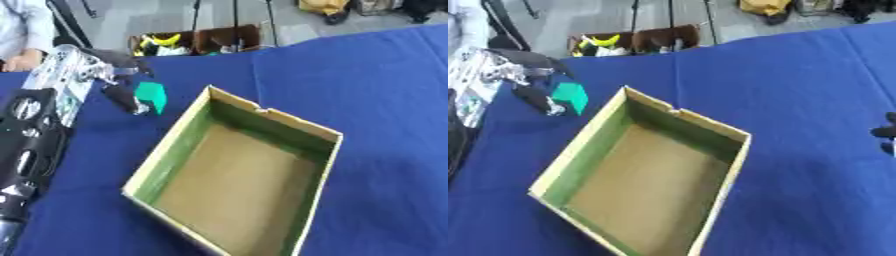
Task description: Pick up objects on the table and place them in the box.
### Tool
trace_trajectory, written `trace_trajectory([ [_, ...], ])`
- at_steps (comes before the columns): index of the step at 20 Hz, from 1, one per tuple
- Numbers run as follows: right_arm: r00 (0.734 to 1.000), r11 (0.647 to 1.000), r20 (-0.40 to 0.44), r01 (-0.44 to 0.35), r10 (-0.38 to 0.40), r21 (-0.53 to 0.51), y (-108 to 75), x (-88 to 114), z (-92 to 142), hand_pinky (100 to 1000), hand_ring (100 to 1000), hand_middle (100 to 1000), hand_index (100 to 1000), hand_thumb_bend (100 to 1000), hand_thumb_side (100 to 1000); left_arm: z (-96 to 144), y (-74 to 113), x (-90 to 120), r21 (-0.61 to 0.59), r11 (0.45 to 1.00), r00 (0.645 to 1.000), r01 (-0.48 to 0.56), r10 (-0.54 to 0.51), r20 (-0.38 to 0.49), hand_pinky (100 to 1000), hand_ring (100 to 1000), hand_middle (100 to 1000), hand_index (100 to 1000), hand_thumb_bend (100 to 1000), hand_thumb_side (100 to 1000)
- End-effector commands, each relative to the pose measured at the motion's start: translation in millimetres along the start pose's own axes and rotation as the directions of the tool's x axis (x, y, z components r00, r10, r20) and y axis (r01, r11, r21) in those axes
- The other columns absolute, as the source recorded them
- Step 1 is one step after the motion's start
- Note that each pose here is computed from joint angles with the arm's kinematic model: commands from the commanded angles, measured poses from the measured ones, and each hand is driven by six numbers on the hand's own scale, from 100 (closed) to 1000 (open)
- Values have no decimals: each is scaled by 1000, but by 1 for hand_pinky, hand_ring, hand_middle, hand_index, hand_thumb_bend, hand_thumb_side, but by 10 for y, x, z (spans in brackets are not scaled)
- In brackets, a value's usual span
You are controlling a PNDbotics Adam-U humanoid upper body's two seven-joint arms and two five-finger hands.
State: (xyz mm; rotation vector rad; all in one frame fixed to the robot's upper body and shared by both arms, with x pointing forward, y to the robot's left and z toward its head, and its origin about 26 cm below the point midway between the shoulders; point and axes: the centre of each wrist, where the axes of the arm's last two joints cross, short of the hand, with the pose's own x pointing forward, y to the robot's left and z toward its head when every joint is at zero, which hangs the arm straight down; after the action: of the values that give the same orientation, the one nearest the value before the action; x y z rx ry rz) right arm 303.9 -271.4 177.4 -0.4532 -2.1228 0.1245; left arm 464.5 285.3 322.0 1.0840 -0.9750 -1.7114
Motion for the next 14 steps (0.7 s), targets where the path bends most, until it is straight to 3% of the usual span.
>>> trace_trajectory([
  [1,1000,1000,30,-9,9,8,-40,59,-34,825,848,639,829,100,812,116,116,-151,2,1000,999,23,-23,-33,575,764,1000,1000,371,579],
  [14,999,1000,39,-8,8,5,-46,77,-53,826,848,640,829,100,817,63,67,-197,-20,1000,999,-13,12,-33,523,729,1000,1000,303,550],
])
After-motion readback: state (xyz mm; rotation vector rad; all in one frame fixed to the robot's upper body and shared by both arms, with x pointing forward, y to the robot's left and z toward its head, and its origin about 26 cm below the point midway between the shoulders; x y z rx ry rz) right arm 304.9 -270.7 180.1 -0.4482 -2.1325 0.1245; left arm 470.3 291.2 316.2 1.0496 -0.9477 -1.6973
